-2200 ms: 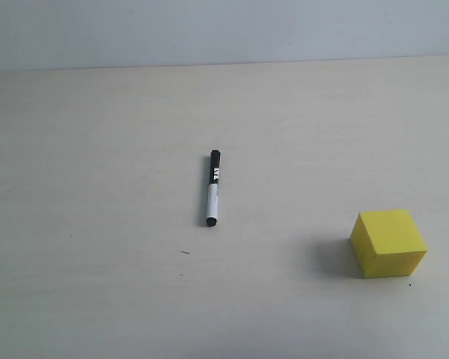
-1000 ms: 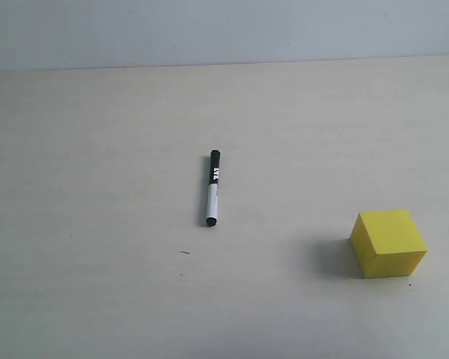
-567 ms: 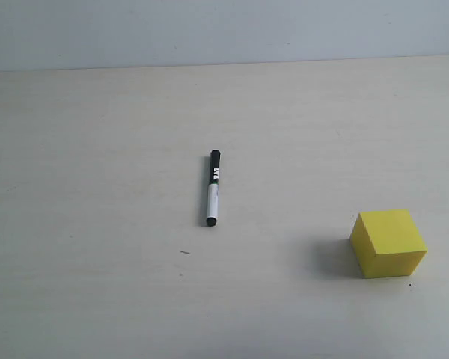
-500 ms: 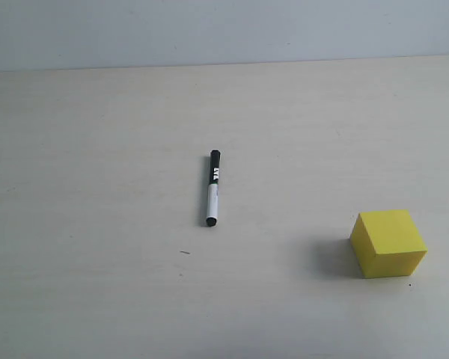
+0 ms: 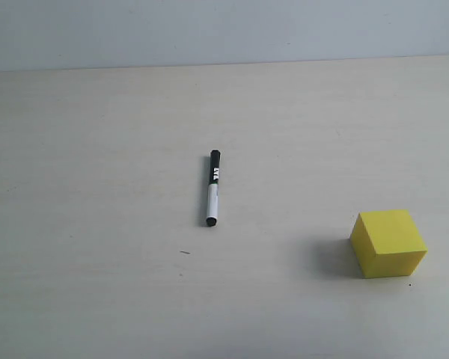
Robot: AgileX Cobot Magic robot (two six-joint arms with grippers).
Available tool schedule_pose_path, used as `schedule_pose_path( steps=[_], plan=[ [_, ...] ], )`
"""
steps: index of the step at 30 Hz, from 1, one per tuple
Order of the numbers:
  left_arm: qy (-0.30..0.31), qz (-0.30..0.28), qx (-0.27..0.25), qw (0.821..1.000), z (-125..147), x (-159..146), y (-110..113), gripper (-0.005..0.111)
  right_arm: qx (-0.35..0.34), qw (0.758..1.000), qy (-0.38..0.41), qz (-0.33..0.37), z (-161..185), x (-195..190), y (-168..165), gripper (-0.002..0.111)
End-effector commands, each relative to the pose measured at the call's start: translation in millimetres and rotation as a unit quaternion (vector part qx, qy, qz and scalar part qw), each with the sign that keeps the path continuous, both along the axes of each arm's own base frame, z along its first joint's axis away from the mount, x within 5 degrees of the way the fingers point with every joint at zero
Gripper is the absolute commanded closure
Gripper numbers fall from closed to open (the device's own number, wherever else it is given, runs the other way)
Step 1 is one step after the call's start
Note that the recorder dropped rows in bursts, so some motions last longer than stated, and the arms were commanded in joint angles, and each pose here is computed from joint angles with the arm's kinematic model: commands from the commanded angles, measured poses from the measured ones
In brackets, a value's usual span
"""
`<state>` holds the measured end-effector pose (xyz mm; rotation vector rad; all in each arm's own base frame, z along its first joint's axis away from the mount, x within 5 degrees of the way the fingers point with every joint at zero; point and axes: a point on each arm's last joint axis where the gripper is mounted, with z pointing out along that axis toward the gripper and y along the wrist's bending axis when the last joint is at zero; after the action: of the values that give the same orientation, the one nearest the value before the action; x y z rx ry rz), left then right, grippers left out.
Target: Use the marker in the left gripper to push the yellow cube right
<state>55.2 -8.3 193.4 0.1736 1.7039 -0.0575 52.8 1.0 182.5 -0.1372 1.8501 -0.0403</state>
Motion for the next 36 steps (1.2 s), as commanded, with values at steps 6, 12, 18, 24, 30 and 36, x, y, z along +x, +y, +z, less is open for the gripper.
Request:
schedule_pose_path(
  steps=[6,12,18,24,30,36],
  plan=[
    [-0.002,0.002,0.002,1.0,-1,0,0,0.107,-0.004,1.0,-0.006,-0.001,0,0,0,0.108],
    [0.005,0.001,0.003,1.0,-2,0,0,0.107,-0.004,1.0,-0.006,-0.001,0,0,0,0.108],
    [0.062,-0.002,0.01,0.998,-12,-3,0,0.107,-0.004,1.0,-0.006,-0.001,0,0,0,0.108],
    [0.065,-0.003,0.013,0.998,-13,-3,0,0.107,-0.004,1.0,-0.006,-0.001,0,0,0,0.108],
    [0.065,-0.003,0.013,0.998,-13,-3,0,0.107,-0.004,1.0,-0.006,-0.001,0,0,0,0.108],
    [0.065,-0.003,0.013,0.998,-13,-3,0,0.107,-0.004,1.0,-0.006,-0.001,0,0,0,0.108]
  ],
)
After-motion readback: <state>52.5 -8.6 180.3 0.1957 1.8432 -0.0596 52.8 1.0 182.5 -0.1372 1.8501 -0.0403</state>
